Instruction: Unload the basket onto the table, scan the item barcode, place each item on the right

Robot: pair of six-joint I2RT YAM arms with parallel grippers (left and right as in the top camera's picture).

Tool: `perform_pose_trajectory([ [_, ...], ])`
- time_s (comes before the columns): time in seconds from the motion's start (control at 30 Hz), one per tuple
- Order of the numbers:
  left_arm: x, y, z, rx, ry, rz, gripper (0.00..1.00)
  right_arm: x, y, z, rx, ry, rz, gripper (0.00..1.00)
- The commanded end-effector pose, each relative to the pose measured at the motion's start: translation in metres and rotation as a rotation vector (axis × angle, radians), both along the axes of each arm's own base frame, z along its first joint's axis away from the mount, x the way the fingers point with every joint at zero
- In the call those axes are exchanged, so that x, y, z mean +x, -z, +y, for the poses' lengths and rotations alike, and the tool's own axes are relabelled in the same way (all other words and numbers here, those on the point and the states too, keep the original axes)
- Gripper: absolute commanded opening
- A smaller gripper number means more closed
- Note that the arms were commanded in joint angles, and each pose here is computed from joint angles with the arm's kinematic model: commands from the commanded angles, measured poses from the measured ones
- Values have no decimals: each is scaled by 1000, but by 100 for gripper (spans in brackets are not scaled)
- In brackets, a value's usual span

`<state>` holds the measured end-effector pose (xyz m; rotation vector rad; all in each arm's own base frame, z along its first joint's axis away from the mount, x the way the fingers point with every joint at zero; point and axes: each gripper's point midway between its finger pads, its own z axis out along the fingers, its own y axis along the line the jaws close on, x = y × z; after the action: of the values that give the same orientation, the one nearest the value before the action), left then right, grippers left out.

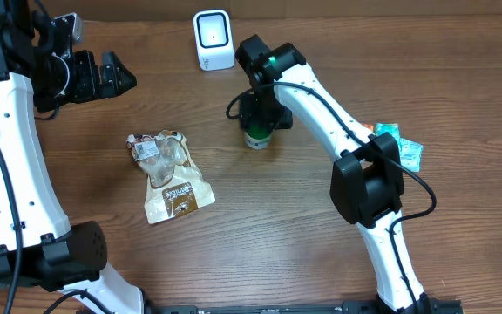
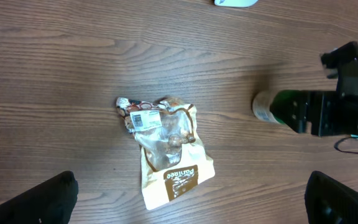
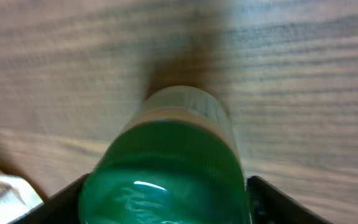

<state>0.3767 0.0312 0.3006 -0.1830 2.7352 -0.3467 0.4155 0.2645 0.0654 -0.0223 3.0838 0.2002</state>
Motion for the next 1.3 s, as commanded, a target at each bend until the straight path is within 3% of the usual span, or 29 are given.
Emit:
perform_pose_trajectory([
  [0.0,-1,-8,-4,4,24,-27,99,3,-4,0,-22,132,-26,95],
  [0.03,-1,-8,-4,4,24,-27,100,3,-4,0,-22,131,-28,100],
  [0.17,-1,-8,-4,4,24,-27,100,10,-14,-1,-8,17,-58,100],
  [0.33,-1,-8,-4,4,24,-27,100,18,-49,3,-21,-406,-172,100],
  [0.63,-1,-8,-4,4,24,-27,100,9,-37,2,-40,-681,-161,98],
  [0.87,-1,-8,-4,4,24,-27,99,3,-14,-3,-56,-737,-127,93],
  [1.27,-1,-8,-4,4,24,-27,100,5,-10,-4,-62,-731,-133,65],
])
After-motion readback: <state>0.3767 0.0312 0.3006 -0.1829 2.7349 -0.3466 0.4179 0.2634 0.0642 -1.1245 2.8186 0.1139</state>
